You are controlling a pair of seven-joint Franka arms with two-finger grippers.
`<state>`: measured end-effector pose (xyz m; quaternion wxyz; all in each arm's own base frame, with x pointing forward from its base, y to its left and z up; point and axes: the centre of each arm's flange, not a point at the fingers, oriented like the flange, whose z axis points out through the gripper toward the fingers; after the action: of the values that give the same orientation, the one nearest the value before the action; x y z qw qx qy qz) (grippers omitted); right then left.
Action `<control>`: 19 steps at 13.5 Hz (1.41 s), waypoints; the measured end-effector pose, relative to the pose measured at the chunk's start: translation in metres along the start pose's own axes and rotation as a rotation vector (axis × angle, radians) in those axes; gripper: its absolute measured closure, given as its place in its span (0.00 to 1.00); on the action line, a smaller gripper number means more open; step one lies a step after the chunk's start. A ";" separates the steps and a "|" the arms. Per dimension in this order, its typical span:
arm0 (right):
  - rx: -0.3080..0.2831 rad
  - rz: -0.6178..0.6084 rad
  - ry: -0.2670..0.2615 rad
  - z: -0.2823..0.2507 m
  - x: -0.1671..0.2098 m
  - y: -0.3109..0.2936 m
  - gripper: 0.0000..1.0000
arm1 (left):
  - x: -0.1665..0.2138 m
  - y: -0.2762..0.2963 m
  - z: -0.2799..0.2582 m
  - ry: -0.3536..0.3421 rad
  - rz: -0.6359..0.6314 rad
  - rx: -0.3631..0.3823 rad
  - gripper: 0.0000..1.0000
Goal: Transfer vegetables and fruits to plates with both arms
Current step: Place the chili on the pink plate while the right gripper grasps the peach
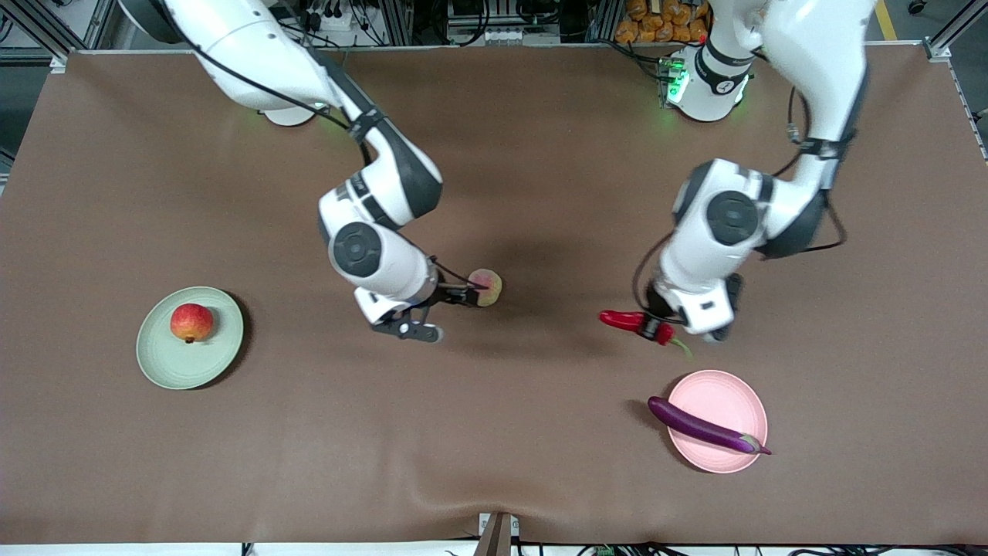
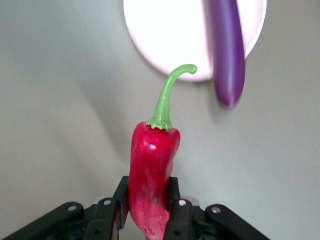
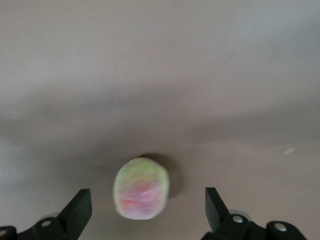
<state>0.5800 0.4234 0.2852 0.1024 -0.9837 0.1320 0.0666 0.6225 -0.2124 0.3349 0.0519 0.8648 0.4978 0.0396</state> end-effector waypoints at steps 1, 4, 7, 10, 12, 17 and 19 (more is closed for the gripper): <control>-0.004 0.022 0.004 0.014 -0.013 -0.011 0.00 | 0.026 -0.005 0.001 0.004 0.039 0.005 0.66; -0.059 0.059 0.021 0.053 -0.041 -0.027 0.00 | 0.084 -0.021 0.008 -0.023 0.118 0.004 0.66; -0.101 0.061 0.028 0.077 -0.052 -0.029 0.00 | 0.125 -0.014 0.004 -0.043 0.134 -0.046 0.66; -0.080 0.079 0.048 0.093 -0.052 -0.031 0.00 | 0.165 0.000 0.029 -0.112 0.067 -0.104 0.66; -0.080 0.071 0.072 0.102 -0.051 -0.031 0.00 | 0.187 -0.001 0.059 -0.149 0.073 -0.128 0.66; -0.117 0.061 0.145 0.092 -0.021 -0.015 0.24 | 0.208 0.001 0.084 -0.116 0.027 -0.207 0.66; -0.150 0.035 0.148 0.050 0.028 0.019 0.24 | 0.210 0.000 0.092 -0.122 -0.002 -0.228 0.66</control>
<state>0.5961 0.4094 0.2284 0.0174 -0.9884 0.1510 0.0052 0.7390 -0.0352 0.2471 0.1801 0.8536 0.4869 0.0431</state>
